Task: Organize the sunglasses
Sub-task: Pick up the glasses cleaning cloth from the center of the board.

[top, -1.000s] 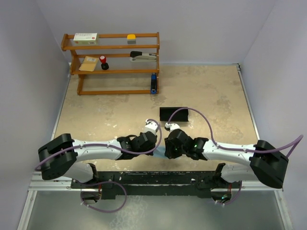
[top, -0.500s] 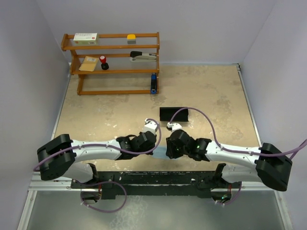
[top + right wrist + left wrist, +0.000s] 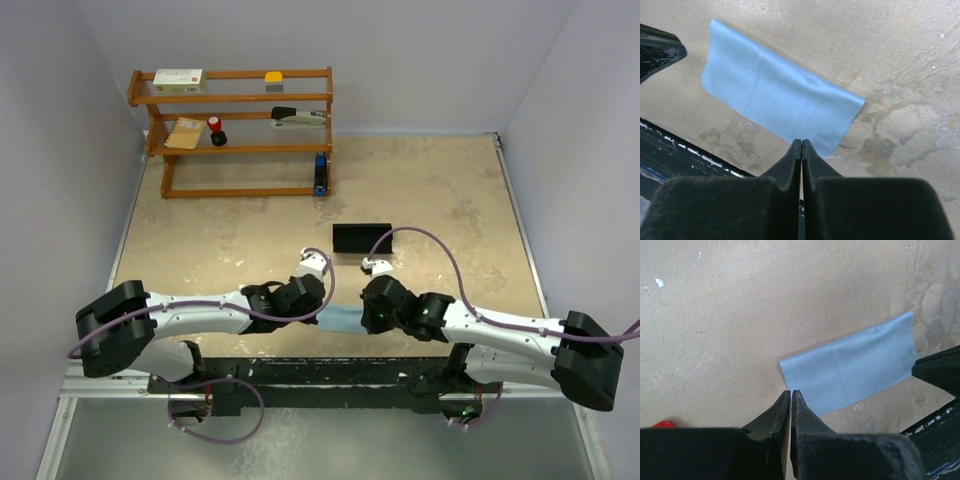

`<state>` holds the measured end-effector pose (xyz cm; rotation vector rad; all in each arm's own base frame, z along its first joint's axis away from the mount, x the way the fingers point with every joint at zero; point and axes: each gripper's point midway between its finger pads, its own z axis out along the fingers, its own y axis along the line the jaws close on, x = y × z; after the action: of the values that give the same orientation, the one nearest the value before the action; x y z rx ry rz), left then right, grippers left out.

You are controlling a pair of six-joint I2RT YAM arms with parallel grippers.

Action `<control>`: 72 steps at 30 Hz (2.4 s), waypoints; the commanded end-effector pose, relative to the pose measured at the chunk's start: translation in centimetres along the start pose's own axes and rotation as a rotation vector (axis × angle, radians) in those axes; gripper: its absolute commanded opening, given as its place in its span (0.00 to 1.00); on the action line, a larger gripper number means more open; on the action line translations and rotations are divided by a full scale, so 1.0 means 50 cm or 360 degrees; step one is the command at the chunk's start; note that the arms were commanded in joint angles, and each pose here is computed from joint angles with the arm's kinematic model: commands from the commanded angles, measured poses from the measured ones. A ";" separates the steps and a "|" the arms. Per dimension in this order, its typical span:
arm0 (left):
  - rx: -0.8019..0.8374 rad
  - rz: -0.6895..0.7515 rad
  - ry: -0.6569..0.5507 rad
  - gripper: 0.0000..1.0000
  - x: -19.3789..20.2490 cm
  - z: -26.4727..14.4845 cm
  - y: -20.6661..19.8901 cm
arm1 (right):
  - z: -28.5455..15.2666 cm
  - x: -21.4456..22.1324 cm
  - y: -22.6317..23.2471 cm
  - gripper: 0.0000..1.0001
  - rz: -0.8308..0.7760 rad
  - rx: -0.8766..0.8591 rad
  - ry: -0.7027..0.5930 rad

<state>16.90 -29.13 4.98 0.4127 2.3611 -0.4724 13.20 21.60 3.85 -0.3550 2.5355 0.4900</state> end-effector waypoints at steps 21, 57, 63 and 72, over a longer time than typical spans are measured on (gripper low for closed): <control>-0.0040 -0.0181 0.0087 0.29 0.035 -0.014 -0.056 | -0.038 -0.021 -0.041 0.29 0.0073 0.0167 -0.0100; -0.0287 -0.0129 -0.0026 0.36 0.025 0.004 -0.025 | -0.070 -0.009 -0.061 0.31 0.0077 0.0167 -0.0108; -0.0291 -0.0126 0.0011 0.36 0.044 0.015 -0.021 | -0.072 -0.012 -0.061 0.31 0.0070 0.0167 -0.0112; -0.0283 -0.0127 0.0041 0.36 0.063 0.029 -0.021 | -0.075 -0.008 -0.066 0.31 0.0079 0.0176 -0.0114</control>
<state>14.93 -29.46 2.28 0.2620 2.4352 -0.2597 12.60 17.39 5.58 -0.2586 2.5185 0.3864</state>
